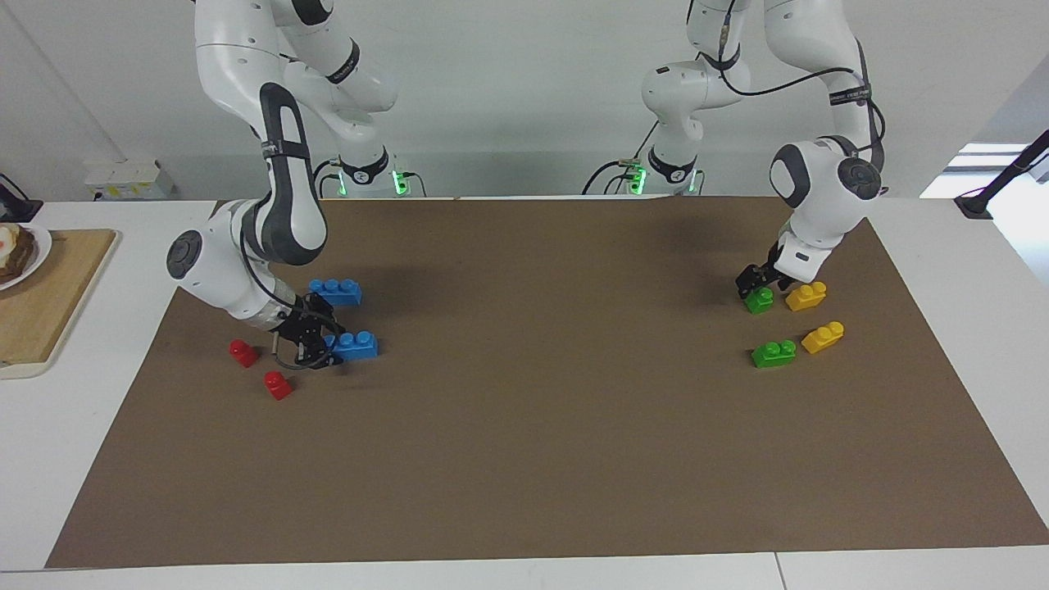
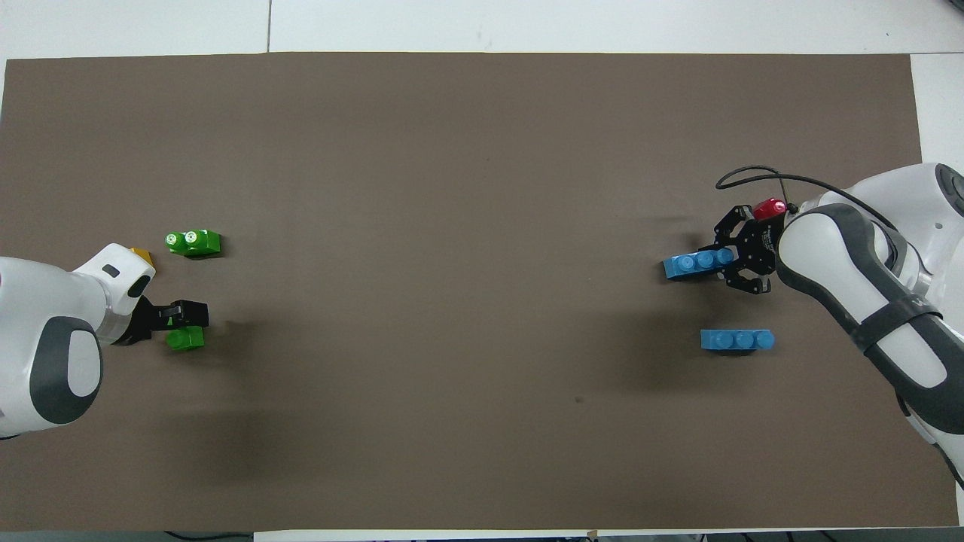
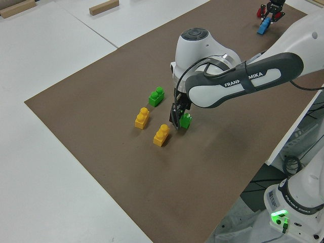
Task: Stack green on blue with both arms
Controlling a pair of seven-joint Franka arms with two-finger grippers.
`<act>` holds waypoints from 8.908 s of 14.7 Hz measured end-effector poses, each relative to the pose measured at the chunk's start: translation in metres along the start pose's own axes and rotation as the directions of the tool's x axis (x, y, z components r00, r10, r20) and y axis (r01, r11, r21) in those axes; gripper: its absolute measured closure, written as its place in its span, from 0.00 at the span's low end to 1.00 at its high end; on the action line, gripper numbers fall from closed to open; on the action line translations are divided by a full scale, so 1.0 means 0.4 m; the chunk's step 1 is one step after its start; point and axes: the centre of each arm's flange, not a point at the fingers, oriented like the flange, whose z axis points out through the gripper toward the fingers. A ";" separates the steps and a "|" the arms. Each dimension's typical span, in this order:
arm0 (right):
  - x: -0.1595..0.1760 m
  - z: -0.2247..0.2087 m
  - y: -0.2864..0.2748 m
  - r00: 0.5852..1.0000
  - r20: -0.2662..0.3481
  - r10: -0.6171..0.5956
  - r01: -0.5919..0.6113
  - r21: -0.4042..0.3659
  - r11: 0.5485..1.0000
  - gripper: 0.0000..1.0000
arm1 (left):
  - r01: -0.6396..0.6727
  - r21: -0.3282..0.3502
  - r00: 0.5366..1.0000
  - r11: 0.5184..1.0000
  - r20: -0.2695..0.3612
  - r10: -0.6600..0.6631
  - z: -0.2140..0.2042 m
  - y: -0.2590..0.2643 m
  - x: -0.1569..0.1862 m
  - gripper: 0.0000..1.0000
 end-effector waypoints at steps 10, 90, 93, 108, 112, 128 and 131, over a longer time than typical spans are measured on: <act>-0.418 -0.061 -0.139 0.984 0.115 0.135 -0.138 0.013 0.990 0.65 | -0.005 0.000 1.000 1.000 -0.001 0.005 0.001 0.006 0.000 0.10; -0.809 0.344 -0.031 0.985 0.045 0.166 -0.169 0.078 0.983 0.65 | 0.994 -0.070 0.087 0.085 0.026 -0.996 -0.096 1.159 -0.118 0.66; -0.810 0.346 -0.029 0.985 0.045 0.165 -0.168 0.083 0.982 0.65 | 0.987 -0.074 0.143 0.141 0.024 -0.989 -0.076 1.154 -0.119 0.66; -0.776 0.354 -0.030 0.982 0.036 0.185 -0.187 0.096 0.978 0.43 | 0.964 -0.073 0.258 0.257 0.013 -0.966 -0.032 1.126 -0.142 0.48; -0.739 0.338 -0.048 0.977 0.038 0.209 -0.212 0.108 0.971 0.10 | 0.972 -0.099 0.218 0.215 0.023 -0.976 -0.117 1.044 -0.078 0.00; -0.404 -0.141 -0.159 0.986 -0.049 -0.159 0.162 0.048 0.986 0.00 | 0.808 -0.024 0.589 0.589 -0.010 -0.808 -0.583 0.336 0.120 0.00; -0.298 -0.319 -0.156 0.864 -0.116 -0.489 0.487 -0.049 0.872 0.00 | 0.650 0.010 0.760 0.760 0.013 -0.650 -0.591 0.235 0.102 0.00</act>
